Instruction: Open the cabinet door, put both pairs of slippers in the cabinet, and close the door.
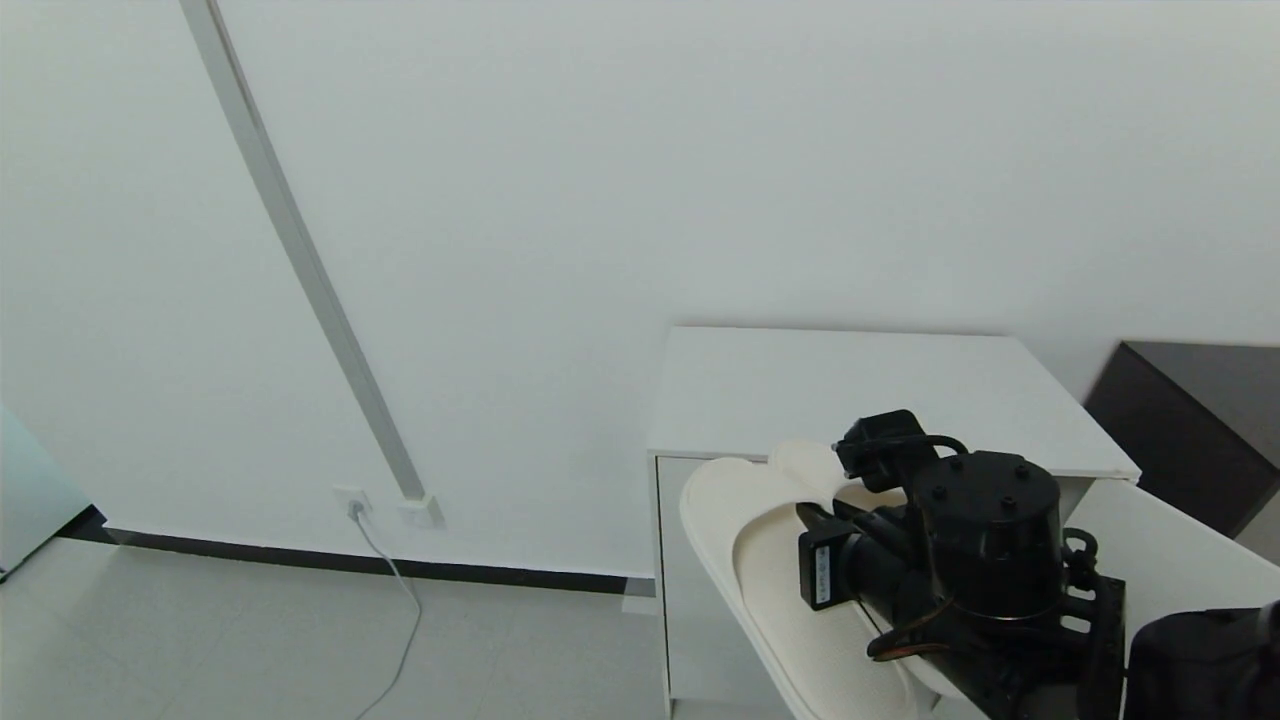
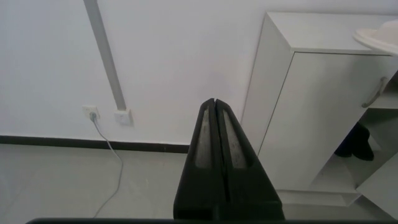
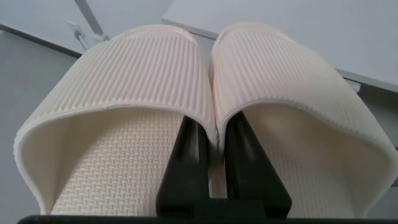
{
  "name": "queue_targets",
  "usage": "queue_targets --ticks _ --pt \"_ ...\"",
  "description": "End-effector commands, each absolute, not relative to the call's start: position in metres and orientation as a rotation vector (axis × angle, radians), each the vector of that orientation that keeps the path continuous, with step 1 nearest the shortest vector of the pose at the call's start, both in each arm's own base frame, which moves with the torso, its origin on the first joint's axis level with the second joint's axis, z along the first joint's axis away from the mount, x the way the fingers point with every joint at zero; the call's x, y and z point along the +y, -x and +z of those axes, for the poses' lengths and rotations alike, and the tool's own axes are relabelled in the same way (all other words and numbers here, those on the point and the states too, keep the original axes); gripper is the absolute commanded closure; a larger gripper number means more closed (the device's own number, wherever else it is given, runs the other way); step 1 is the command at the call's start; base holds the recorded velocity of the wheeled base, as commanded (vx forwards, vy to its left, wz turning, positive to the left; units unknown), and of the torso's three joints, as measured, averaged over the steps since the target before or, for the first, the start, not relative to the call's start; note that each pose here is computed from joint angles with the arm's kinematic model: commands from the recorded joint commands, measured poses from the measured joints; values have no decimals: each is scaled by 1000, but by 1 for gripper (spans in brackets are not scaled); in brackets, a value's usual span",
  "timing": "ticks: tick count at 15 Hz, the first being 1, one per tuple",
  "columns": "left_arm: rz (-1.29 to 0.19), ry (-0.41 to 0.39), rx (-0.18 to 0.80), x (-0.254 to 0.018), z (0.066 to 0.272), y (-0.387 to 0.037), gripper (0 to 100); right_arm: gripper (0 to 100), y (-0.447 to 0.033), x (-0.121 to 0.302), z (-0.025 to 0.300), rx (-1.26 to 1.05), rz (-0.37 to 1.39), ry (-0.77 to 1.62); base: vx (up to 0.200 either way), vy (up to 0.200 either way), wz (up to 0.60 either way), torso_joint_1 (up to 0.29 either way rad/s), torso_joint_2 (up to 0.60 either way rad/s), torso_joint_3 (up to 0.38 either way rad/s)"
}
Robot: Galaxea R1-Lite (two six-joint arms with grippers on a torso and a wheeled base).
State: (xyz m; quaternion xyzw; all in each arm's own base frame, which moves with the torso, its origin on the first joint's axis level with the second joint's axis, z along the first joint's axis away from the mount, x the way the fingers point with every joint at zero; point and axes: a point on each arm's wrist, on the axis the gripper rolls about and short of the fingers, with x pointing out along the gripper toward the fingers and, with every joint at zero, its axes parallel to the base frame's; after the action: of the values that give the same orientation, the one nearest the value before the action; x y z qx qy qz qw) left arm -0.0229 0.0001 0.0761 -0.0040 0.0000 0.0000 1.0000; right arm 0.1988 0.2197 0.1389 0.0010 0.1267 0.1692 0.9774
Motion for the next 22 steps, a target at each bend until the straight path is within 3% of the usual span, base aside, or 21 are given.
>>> queue_targets --ticks 1,11,22 --pt "2 9 0 0 76 23 100 100 -193 220 144 241 358 -11 0 -200 0 -2 2 7" --pt "0 8 2 0 76 23 100 100 -168 216 154 234 463 -21 0 -200 0 2 4 1" --pt "2 8 2 0 76 23 100 100 -165 216 149 247 471 -9 0 -18 0 1 0 1"
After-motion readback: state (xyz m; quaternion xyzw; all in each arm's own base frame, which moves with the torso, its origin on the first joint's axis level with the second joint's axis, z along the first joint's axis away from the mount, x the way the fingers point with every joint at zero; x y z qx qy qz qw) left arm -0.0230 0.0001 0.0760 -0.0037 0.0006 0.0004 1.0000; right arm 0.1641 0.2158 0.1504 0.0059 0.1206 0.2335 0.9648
